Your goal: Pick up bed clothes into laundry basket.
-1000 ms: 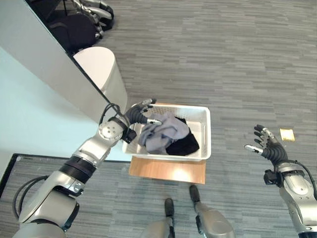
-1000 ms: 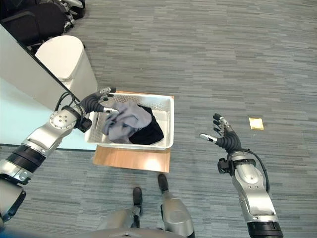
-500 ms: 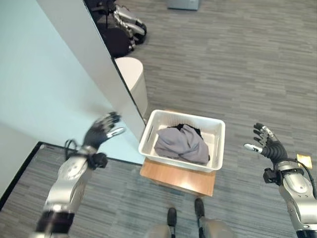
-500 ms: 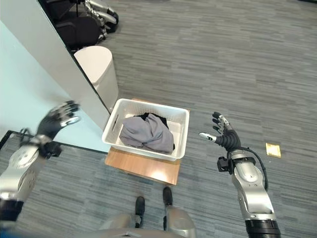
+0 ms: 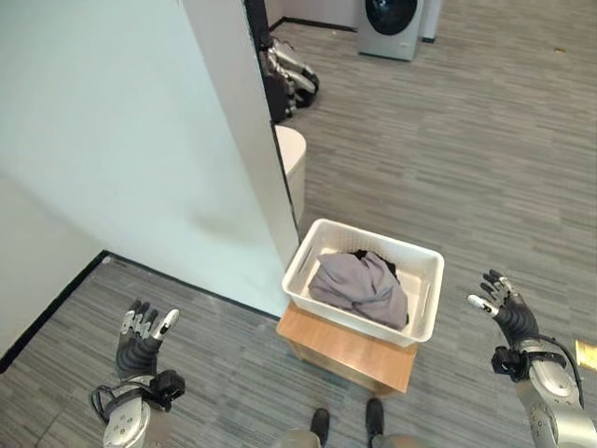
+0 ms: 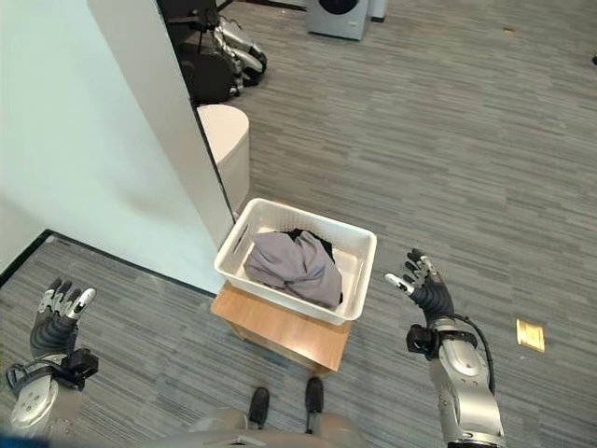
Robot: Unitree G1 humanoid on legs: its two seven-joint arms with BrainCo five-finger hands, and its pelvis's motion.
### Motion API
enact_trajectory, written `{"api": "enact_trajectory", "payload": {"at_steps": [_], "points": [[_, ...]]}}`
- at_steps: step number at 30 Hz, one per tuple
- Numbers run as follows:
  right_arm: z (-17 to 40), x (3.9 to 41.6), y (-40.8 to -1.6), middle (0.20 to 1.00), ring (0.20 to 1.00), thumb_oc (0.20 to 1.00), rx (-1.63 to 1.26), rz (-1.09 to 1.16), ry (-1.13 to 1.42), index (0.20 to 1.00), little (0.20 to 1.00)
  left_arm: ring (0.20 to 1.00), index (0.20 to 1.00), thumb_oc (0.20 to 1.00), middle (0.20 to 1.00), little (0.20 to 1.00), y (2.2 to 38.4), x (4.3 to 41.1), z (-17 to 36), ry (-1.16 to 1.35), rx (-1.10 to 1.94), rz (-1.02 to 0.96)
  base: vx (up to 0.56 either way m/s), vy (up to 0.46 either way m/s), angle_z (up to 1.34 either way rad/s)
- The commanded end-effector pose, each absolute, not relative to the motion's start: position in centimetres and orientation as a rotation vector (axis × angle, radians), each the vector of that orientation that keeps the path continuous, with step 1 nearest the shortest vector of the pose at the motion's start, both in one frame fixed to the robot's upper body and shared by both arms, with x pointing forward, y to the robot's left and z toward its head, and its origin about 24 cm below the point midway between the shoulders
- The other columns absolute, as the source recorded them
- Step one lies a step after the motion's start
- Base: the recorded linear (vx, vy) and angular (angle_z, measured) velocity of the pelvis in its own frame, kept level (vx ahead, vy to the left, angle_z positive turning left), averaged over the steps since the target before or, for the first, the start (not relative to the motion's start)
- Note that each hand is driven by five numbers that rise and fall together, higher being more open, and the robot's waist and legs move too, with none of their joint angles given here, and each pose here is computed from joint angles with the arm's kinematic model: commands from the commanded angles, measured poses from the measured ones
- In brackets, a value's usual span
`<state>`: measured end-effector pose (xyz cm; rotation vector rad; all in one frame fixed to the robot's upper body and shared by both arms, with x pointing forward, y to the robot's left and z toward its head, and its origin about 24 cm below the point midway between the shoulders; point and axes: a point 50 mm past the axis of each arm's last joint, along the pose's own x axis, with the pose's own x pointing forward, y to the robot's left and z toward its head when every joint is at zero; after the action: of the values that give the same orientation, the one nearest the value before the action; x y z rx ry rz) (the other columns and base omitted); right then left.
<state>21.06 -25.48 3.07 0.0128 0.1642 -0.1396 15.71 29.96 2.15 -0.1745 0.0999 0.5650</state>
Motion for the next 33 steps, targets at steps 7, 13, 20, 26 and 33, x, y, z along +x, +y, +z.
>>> {"api": "enact_trajectory", "payload": {"at_steps": [7, 13, 20, 26, 33], "points": [[3.8, 19.4, -28.1, 1.000, 1.000, 1.000, 0.012, -0.248, 0.104, 1.000, 1.000, 1.000, 1.000, 1.000, 1.000, 1.000, 29.3, 17.9, 5.3, -0.095, -0.167, 0.483, -0.03, -0.159, 2.28], [5.2, 19.1, -30.5, 1.000, 1.000, 1.000, 0.017, -0.352, 0.025, 1.000, 1.000, 1.000, 1.000, 1.000, 1.000, 1.000, 28.5, 18.4, 4.1, -0.055, -0.250, 0.447, -0.19, -0.080, 1.97], [4.1, 17.4, -31.3, 1.000, 1.000, 1.000, 0.057, -0.455, 0.039, 1.000, 1.000, 1.000, 1.000, 1.000, 1.000, 1.000, 27.8, 19.8, 4.7, -0.074, -0.239, 0.378, -0.05, 0.083, 2.20], [3.7, 19.3, -28.6, 1.000, 1.000, 1.000, 0.065, -0.312, 0.059, 1.000, 1.000, 1.000, 1.000, 1.000, 1.000, 1.000, 28.2, 19.7, 4.9, -0.074, -0.178, 0.412, 0.03, 0.028, 1.36], [3.8, 19.7, -28.3, 1.000, 1.000, 1.000, 0.114, -0.278, 0.030, 1.000, 1.000, 1.000, 1.000, 1.000, 1.000, 1.000, 28.8, 17.6, 3.5, -0.065, -0.275, 0.558, 0.08, -0.231, 1.12]]}}
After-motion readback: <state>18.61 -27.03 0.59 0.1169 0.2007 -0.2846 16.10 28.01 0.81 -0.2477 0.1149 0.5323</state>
